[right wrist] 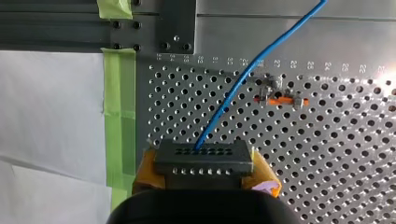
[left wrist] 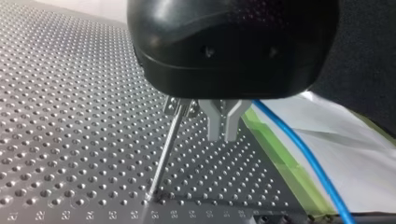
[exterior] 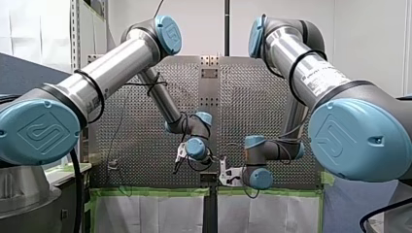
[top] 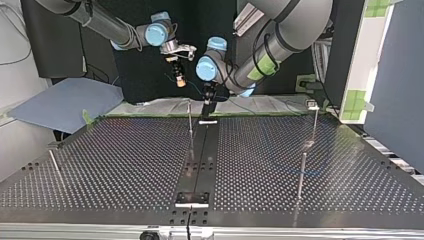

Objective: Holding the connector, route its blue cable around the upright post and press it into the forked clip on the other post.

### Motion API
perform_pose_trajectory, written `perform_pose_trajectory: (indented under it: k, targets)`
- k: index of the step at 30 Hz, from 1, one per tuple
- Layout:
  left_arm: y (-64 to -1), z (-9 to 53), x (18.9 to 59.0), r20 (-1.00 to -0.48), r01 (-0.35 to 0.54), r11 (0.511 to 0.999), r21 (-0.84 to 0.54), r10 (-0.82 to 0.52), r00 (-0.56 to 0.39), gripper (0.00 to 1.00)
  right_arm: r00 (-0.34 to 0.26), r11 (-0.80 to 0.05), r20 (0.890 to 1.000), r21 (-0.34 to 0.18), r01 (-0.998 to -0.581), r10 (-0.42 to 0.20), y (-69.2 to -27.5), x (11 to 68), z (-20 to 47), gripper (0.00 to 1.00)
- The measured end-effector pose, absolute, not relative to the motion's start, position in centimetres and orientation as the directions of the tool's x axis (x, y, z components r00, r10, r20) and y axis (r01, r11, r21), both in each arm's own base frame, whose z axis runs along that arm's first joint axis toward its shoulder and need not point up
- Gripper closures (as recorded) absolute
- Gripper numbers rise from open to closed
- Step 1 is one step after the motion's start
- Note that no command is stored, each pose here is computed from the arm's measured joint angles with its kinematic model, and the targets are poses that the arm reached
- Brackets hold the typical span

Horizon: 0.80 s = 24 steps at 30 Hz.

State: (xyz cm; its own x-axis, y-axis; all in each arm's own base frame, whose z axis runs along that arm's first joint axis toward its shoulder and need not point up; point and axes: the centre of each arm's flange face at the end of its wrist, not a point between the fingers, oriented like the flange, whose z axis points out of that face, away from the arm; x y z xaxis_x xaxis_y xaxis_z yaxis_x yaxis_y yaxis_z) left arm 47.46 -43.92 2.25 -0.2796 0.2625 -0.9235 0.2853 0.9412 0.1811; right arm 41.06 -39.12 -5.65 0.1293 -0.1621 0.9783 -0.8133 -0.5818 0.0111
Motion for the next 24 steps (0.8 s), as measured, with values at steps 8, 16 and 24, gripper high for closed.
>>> perform_pose_trajectory:
  k: [8,16,24]
  targets:
    - [-43.92,2.23,47.45,-0.923,0.285,0.941,0.181,0.263,-0.28,0.75,0.133,-0.584,0.978,0.014,-0.812,-0.163,-39.02,41.11,-5.67,1.0]
    - [-43.92,2.23,47.45,-0.923,0.285,0.941,0.181,0.263,-0.28,0.72,0.133,-0.584,0.978,0.014,-0.812,-0.162,-39.02,41.12,-5.68,1.0]
    - [-43.92,2.23,47.46,-0.923,0.285,0.941,0.181,0.263,-0.28,0.97,0.134,-0.587,0.978,0.013,-0.809,-0.163,-38.96,41.17,-5.69,1.0]
